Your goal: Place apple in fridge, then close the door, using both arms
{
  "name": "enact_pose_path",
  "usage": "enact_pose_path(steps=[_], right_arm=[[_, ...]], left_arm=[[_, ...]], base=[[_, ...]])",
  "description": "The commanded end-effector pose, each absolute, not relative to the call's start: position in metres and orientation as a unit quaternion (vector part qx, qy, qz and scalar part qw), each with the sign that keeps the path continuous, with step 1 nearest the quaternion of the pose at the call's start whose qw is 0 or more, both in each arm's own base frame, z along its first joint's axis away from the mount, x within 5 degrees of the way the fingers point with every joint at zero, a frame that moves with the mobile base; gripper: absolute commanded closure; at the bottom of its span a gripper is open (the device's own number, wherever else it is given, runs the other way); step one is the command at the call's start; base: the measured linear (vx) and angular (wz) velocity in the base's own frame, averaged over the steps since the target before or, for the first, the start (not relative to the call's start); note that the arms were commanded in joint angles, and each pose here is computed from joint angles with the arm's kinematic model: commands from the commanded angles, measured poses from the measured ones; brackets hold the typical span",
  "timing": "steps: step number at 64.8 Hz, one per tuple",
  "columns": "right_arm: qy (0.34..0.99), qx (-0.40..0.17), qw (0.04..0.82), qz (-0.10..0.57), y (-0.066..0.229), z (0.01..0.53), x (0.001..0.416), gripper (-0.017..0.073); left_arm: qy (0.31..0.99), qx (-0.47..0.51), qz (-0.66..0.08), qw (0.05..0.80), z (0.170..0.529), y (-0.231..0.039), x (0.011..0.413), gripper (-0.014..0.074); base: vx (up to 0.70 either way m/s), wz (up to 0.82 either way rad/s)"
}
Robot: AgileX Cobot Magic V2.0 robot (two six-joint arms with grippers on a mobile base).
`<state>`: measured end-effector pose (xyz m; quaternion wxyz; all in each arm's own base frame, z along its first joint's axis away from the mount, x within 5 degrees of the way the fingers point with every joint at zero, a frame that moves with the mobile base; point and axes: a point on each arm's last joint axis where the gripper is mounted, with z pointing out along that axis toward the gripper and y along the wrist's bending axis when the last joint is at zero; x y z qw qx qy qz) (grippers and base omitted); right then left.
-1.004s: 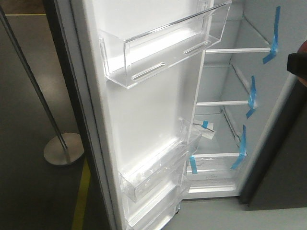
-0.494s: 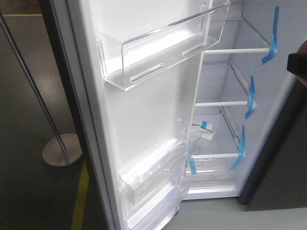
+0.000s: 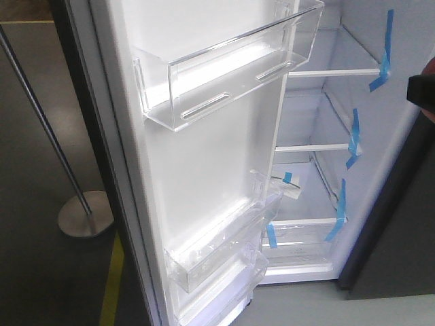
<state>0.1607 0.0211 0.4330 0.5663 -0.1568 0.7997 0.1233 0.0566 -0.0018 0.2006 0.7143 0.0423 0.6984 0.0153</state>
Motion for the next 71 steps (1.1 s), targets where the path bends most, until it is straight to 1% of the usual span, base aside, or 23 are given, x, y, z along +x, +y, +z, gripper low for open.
enact_pose_path(steps=[1,71], right_arm=[[0.772,-0.138,0.608,0.121,0.0199,0.4487,0.1588,0.0500],[0.772,-0.138,0.608,0.121,0.0199,0.4487,0.1588,0.0500]], left_arm=[[0.660,0.042,0.004,0.750,0.2142,-0.0033,0.0539,0.0600],[0.660,0.042,0.004,0.750,0.2142,-0.0033,0.0539,0.0600]], base=[[0.01,0.00],[0.00,0.00]])
